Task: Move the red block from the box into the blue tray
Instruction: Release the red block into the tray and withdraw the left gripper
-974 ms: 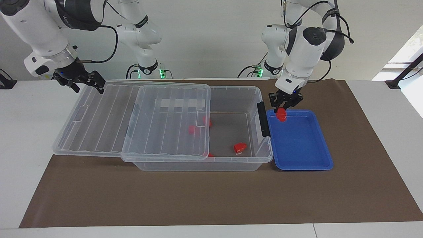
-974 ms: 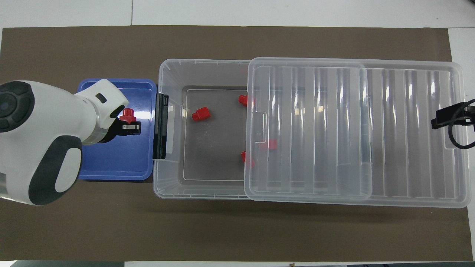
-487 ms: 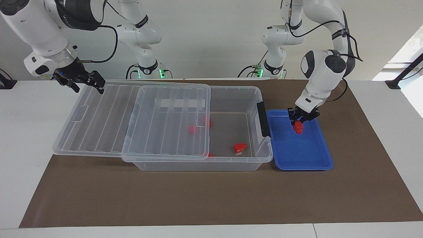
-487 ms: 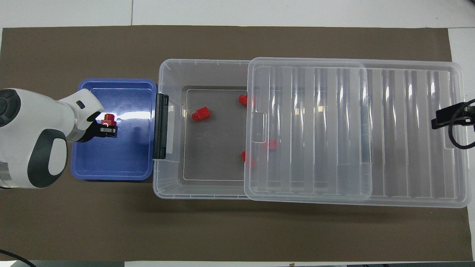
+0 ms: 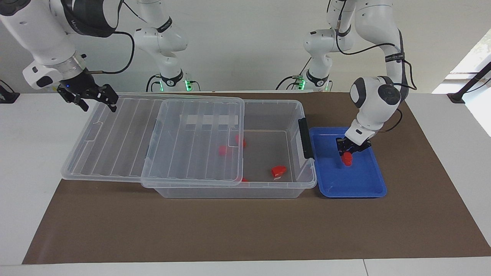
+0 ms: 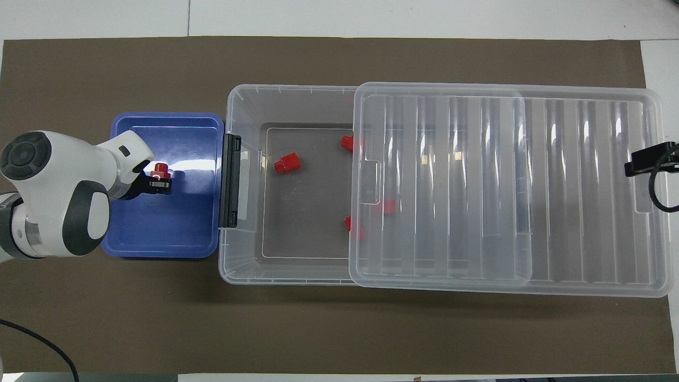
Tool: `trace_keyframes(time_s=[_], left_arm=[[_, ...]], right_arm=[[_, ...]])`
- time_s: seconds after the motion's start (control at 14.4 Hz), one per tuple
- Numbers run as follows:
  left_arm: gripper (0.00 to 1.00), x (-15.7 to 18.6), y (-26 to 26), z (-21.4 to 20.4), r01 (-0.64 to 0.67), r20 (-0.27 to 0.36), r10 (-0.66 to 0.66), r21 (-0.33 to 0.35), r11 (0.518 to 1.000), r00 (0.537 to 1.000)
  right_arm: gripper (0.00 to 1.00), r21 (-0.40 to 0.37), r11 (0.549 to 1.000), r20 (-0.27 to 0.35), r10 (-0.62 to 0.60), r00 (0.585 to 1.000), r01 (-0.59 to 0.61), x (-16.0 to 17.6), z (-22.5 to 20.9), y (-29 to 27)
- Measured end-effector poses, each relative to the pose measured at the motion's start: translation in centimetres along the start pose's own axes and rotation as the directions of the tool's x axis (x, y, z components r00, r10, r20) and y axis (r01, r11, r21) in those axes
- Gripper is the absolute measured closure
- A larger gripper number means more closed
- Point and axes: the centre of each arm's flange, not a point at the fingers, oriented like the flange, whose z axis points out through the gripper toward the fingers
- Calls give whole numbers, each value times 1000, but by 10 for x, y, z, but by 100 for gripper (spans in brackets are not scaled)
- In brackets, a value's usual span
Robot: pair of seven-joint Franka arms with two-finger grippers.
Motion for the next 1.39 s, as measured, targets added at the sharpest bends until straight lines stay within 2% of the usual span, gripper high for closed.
trace_keyframes(time_s=[0.14, 0.35, 0.42, 0.56, 0.77, 0.84, 1.18, 1.39], left_arm=[[67, 0, -1, 8, 3, 13, -3, -2, 1000, 1000], [67, 0, -7, 16, 13, 27, -13, -4, 1000, 1000], [61, -1, -9, 17, 16, 28, -16, -4, 1000, 999], [39, 0, -10, 15, 19, 27, -19, -4, 1000, 999], [5, 6, -12, -6, 29, 19, -29, -2, 1000, 999], [0, 8, -12, -18, 38, 14, -38, -1, 999, 999], [0, 12, -9, -94, 90, -3, -90, 6, 996, 996], [0, 16, -7, -142, 106, -17, -105, 7, 994, 994]], right_arm=[[43, 1, 1000, -11, -22, 1000, 22, -5, 13, 37], [72, -11, 999, -43, -45, 998, 44, -15, 39, 88], [82, -19, 999, -51, -39, 998, 39, -18, 48, 100], [99, -24, 999, -52, -27, 998, 26, -23, 63, 115], [99, -31, 999, -61, -16, 998, 14, -25, 82, 122], [99, -32, 999, -61, -16, 998, 14, -25, 89, 123], [99, -31, 999, -49, -26, 998, 25, -25, 121, 120], [99, -30, 998, -47, -48, 998, 46, -22, 125, 109]])
